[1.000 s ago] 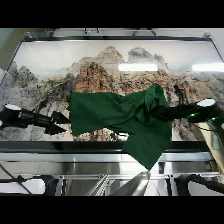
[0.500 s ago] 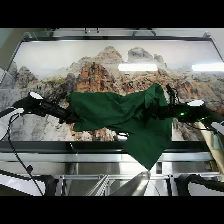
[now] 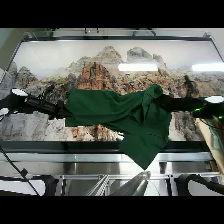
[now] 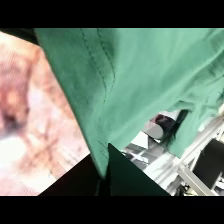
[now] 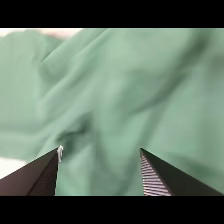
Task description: Fold the shirts.
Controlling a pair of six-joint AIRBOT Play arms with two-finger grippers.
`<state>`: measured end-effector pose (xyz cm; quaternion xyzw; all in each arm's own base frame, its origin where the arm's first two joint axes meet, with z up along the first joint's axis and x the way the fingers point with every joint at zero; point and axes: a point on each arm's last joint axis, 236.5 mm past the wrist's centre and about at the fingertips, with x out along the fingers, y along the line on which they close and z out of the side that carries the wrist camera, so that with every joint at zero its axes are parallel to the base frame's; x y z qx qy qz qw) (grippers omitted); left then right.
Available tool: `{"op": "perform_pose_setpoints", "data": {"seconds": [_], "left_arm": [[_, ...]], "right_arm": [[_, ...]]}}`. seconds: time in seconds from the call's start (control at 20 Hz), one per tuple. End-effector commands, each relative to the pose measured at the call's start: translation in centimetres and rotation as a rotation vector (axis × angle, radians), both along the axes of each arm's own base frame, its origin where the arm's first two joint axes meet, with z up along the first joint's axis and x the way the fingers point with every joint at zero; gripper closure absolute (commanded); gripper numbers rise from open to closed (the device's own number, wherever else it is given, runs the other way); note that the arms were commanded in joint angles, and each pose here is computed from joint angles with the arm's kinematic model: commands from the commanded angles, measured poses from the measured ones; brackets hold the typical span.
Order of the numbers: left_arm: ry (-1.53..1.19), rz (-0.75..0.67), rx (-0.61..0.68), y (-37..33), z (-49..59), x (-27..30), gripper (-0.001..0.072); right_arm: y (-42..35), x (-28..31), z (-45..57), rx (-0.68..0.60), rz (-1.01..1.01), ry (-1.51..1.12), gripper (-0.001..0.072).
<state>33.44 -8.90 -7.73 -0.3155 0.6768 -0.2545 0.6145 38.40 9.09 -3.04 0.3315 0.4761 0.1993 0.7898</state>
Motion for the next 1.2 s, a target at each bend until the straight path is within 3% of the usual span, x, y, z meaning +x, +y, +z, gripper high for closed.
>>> {"op": "perform_pose_setpoints", "data": {"seconds": [0.0, 0.1, 0.65, 0.85, 1.05, 1.15], "left_arm": [[0.034, -0.016, -0.030, 0.1, -0.3, -0.7, 0.0691], [0.042, -0.037, -0.036, -0.5, -0.7, -1.0, 0.0691], [0.042, -0.054, -0.045, -0.9, -0.9, -1.1, 0.0691], [0.054, -0.066, -0.056, -1.0, -0.6, -1.5, 0.0691], [0.058, -0.075, -0.063, -1.1, -0.5, -1.8, 0.0691], [0.054, -0.077, -0.064, -1.1, -0.5, -1.8, 0.0691]], "right_arm": [[-7.9, -1.3, -2.4, -0.092, -0.175, 0.134, 0.0175], [-10.3, -3.2, -4.3, -0.128, -0.192, 0.225, 0.0235], [-7.4, -5.1, -9.5, -0.077, -0.101, 0.389, 0.0235], [-8.2, -3.4, -7.2, -0.136, -0.082, 0.299, 0.0237], [-12.7, 2.0, -2.5, -0.215, -0.178, 0.142, 0.0230], [-12.1, 4.3, -1.8, -0.190, -0.146, 0.125, 0.0216]]}}
